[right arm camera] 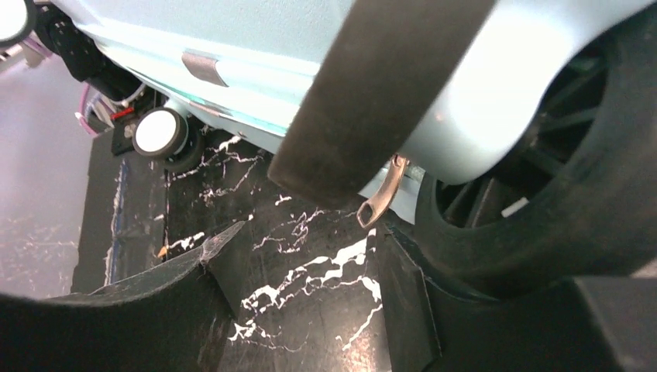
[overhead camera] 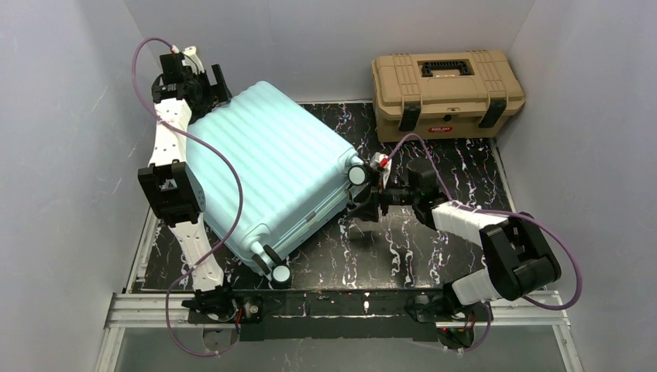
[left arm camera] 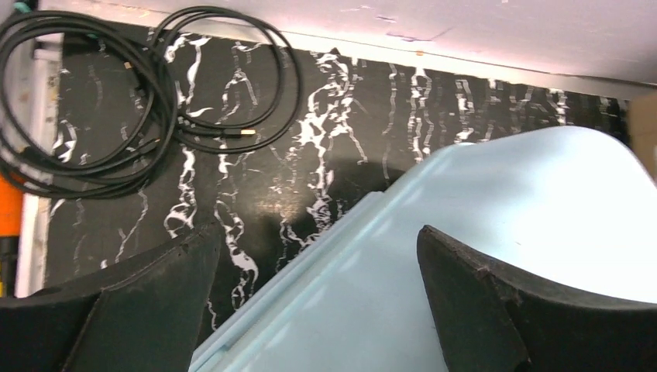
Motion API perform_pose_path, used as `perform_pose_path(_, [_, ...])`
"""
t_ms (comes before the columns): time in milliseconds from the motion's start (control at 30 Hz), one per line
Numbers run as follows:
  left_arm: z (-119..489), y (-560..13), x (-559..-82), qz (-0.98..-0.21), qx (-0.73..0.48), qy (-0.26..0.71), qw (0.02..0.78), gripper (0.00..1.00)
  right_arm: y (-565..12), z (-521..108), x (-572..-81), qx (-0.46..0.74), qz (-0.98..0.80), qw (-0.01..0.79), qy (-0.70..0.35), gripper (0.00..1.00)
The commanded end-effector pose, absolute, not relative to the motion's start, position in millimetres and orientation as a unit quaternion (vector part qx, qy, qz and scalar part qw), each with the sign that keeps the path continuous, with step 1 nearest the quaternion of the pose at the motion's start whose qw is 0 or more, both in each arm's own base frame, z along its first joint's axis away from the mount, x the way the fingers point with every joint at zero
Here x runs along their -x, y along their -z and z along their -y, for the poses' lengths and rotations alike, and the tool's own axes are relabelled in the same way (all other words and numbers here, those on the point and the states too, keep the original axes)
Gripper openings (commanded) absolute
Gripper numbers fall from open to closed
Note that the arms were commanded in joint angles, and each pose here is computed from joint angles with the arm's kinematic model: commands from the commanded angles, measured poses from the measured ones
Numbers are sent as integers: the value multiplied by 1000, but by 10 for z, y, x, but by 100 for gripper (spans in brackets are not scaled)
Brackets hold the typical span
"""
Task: Pack the luggage
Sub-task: Zip the luggage at the center of the board.
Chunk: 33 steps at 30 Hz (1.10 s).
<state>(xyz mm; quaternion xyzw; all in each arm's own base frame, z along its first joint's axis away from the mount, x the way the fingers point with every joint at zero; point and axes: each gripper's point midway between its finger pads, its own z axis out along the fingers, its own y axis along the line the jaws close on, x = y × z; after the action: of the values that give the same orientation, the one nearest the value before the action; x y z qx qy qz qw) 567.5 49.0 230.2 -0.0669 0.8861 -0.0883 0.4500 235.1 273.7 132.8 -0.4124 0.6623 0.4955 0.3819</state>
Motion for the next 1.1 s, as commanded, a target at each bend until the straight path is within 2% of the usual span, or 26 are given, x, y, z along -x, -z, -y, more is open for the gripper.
perform_pose_path(0, [-208,-2727,-5566,-865,39,185,465,95,-1625,-2884,-2471,393,-621,429,-526,69])
perform_pose_path(100, [-49,-2619,-5516,-869,39,229,437,92,-1611,-2849,-2508,376,-629,430,-527,69])
perform_pose_path(433, [316,-2273,-5353,-875,49,318,361,90,-1422,-2417,-2640,343,-667,427,-505,66])
perform_pose_path(633, [487,-2359,-5303,-866,46,350,353,89,-1333,-2409,-2664,322,-673,425,-512,74])
perform_pose_path(1067, [606,-2400,-5227,-856,53,376,350,89,-1477,-2736,-2638,308,-622,411,-591,75])
